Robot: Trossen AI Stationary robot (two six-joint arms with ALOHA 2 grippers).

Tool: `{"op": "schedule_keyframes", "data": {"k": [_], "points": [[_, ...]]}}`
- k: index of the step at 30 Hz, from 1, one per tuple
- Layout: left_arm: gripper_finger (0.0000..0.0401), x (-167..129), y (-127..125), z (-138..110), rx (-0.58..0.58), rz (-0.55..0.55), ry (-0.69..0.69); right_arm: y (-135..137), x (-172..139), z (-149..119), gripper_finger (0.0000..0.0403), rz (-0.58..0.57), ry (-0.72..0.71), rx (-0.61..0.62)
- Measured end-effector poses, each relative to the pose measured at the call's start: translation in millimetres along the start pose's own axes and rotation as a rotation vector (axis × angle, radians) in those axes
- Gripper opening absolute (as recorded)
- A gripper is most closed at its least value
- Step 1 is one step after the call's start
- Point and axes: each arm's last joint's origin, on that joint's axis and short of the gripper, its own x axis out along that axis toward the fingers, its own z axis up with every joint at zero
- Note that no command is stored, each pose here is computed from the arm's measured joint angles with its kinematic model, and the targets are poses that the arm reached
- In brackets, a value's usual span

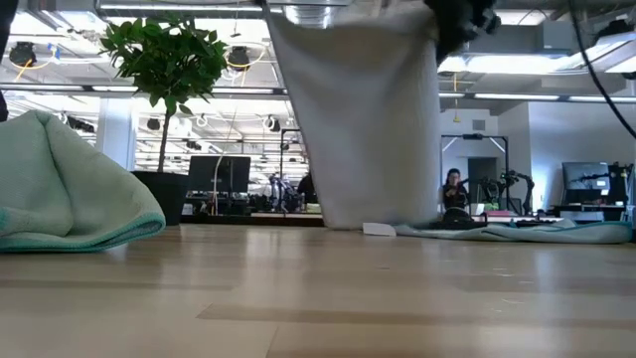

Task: Fold microfiber towels
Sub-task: Fold the gray microfiber cloth

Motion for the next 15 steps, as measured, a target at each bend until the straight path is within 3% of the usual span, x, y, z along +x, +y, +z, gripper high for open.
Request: {"op": "schedule_keyframes", "data": {"k": [8,15], "points": [[0.0,10.3,-41.9,-17.1,0.056,-0.25,0.163,42.2,4.5,-25.8,0.0005,0.027,0.231,-0.105],[0.0,12.3,-77.6,-40.3,0.054,-0.397,0.324,82.0,-0.3,-41.3,0.0006,0.254,0.392,-0.195]]}}
